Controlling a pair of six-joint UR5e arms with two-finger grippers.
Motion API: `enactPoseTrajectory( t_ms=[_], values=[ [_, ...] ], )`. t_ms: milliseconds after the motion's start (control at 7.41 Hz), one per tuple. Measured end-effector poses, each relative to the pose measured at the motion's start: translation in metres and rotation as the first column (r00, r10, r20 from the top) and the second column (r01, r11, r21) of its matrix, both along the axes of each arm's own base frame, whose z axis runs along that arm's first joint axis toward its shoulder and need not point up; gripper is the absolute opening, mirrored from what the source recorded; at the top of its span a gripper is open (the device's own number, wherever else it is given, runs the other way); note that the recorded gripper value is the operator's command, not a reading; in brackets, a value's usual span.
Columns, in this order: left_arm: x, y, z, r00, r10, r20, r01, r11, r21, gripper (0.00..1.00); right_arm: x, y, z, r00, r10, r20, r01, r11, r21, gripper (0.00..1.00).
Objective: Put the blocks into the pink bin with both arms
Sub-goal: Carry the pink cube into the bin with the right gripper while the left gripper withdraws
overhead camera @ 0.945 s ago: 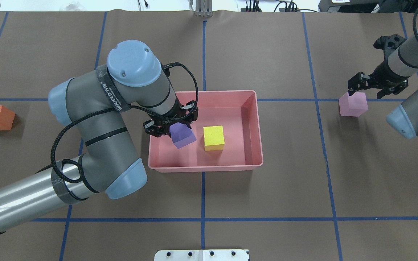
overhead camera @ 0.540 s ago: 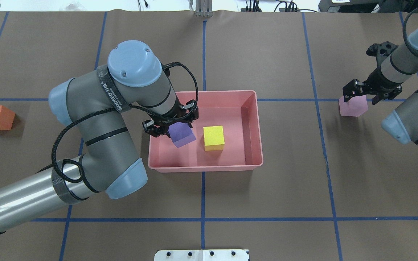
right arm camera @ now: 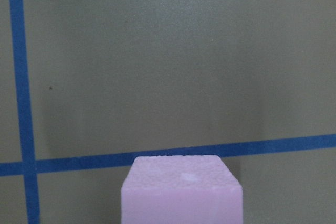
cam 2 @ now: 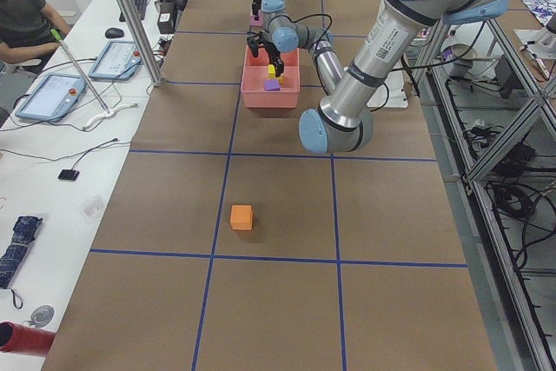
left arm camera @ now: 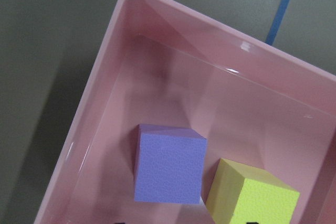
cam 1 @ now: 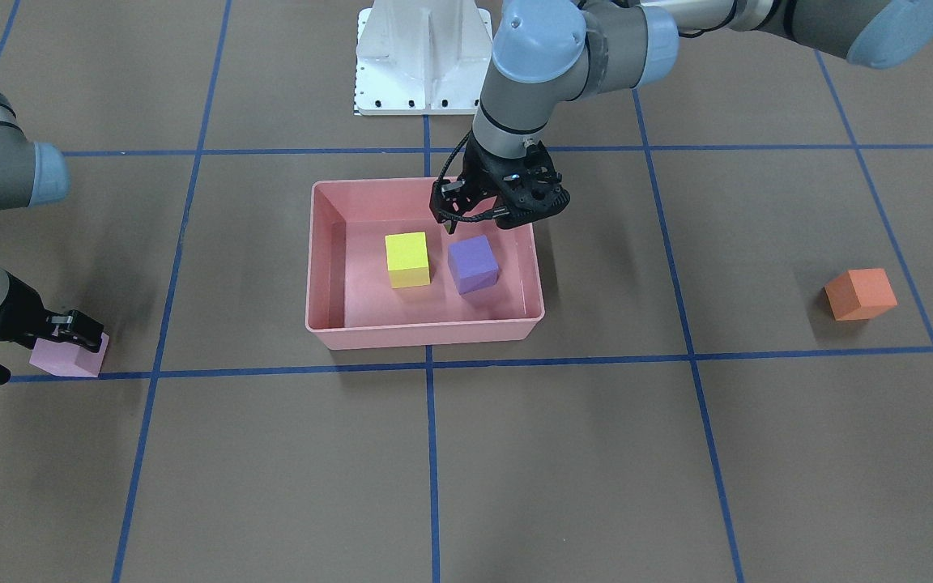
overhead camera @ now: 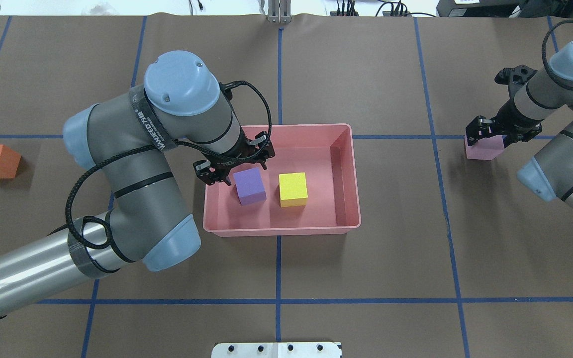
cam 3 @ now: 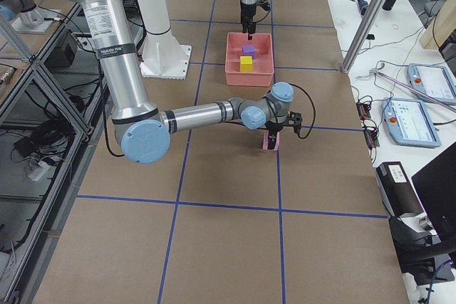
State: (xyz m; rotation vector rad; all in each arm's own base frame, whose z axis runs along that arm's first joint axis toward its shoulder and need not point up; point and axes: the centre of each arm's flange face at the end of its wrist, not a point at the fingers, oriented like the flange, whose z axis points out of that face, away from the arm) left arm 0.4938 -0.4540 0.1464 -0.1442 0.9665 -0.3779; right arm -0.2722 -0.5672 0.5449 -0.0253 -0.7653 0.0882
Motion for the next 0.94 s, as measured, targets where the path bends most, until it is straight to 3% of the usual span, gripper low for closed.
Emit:
enactPoseTrajectory(
  t_ms=[270,405,675,945],
  values=[
    [-0.05,-0.005,0.0,1.0,-0.013,-0.027,0.015,0.998,0.067,0.84,0.0,-0.003,-0.007,1.0,-0.006,0.019,0.006,1.0,0.008,0.0],
    [-0.083,0.001,0.028,1.0,0.009,-0.01,-0.008,0.992,0.126,0.85,0.004,-0.008,-0.023,0.999,-0.003,0.054,0.003,1.0,0.012,0.0],
    [-0.173,-0.003,0.117,0.992,0.092,0.08,-0.109,0.965,0.237,0.85,0.012,-0.018,-0.089,0.992,0.032,0.119,-0.034,0.999,0.015,0.0],
    [-0.256,-0.028,0.195,0.969,0.172,0.177,-0.222,0.921,0.319,0.85,-0.027,0.004,-0.188,0.977,0.121,0.174,-0.112,0.992,-0.059,0.0]
  ],
)
